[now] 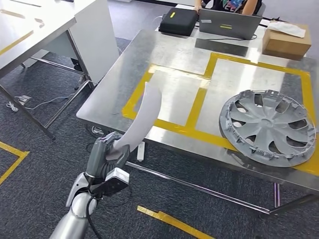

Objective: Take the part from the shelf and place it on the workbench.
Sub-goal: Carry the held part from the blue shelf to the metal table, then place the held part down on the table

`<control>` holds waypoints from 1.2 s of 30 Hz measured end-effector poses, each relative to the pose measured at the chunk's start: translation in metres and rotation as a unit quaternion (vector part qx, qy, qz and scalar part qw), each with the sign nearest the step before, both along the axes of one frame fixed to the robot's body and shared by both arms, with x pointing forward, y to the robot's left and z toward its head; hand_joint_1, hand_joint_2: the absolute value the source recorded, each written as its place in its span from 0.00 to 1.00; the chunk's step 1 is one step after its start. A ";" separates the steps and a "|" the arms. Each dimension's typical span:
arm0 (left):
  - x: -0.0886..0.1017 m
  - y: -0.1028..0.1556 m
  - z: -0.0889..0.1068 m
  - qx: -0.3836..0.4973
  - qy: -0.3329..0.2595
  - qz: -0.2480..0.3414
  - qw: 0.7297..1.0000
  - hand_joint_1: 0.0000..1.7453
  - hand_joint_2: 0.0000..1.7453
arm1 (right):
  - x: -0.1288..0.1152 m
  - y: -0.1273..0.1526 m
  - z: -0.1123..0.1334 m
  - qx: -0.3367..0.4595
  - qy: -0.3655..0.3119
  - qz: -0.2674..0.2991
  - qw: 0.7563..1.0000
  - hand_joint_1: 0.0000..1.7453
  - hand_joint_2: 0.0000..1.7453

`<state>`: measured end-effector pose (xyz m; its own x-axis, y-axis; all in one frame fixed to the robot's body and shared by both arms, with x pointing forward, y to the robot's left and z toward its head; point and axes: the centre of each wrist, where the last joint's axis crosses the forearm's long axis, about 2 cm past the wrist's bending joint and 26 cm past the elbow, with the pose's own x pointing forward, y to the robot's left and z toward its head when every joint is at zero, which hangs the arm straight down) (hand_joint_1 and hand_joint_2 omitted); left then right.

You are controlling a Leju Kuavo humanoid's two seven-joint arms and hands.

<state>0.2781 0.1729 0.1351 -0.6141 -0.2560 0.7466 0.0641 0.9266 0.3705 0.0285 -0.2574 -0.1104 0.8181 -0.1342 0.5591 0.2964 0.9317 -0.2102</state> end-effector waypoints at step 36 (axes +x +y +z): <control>0.086 -0.042 0.043 0.156 0.028 0.046 0.986 1.00 1.00 | 0.004 -0.002 0.000 0.006 -0.003 0.042 0.999 0.00 1.00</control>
<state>0.3640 0.1308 0.1784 -0.5386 -0.5308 0.6544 0.0138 0.7709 0.6368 0.0325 -0.2589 -0.1104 0.8235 -0.0721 0.5627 0.2185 0.9557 -0.1973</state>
